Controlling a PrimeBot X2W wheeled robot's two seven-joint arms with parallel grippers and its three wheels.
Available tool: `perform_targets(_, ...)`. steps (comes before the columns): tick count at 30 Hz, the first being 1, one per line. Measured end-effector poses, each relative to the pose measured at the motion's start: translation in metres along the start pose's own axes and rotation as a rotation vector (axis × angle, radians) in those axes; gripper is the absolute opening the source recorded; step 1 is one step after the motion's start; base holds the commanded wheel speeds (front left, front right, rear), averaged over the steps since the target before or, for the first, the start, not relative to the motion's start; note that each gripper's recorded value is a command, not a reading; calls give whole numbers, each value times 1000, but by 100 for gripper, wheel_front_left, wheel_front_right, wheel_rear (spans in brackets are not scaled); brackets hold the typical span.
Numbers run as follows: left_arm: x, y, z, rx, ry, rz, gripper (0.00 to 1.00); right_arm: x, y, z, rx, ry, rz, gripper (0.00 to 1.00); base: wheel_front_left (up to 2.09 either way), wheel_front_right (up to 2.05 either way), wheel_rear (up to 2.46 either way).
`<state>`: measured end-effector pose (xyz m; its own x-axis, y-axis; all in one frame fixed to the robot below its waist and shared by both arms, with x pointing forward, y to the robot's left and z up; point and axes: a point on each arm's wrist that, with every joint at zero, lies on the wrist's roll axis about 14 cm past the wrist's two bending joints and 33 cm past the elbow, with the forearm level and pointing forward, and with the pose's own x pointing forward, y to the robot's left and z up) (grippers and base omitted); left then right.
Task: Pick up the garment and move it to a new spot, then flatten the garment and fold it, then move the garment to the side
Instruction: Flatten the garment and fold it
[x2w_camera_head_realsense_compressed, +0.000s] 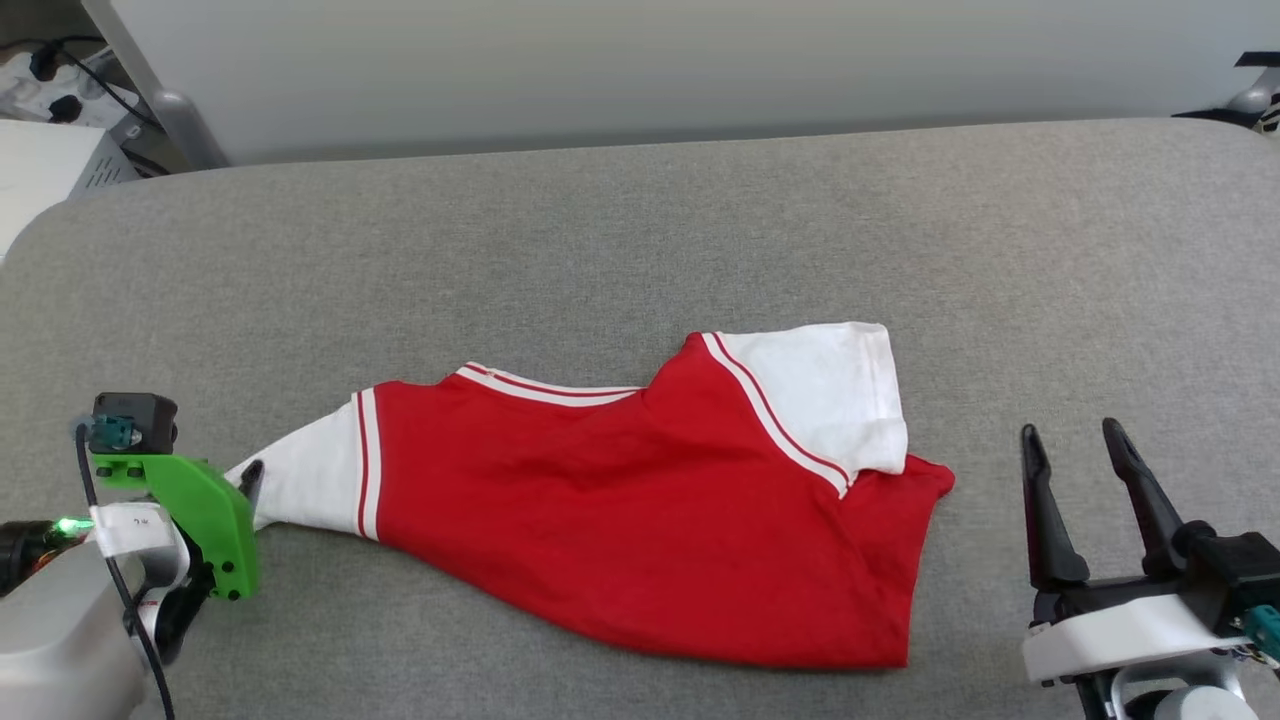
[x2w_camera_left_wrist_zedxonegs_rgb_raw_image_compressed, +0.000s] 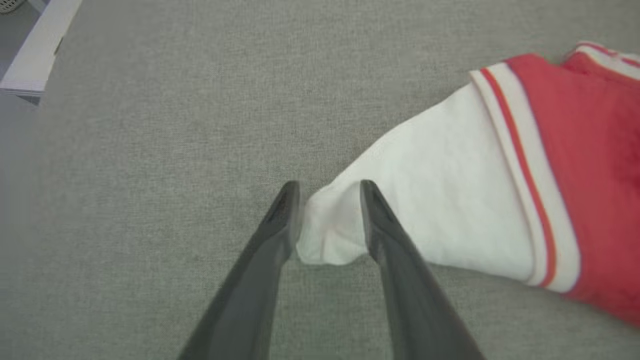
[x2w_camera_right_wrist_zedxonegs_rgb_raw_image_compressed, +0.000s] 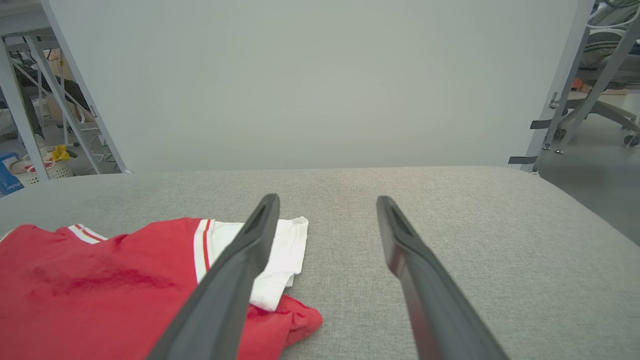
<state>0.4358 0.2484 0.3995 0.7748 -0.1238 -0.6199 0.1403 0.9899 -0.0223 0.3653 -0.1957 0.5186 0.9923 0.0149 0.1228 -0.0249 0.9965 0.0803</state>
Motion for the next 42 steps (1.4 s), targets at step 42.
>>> perform_targets(42,-72,-45,72,-99,-740,242,100,119,27,-77,-345,910,545,100,0,0,0)
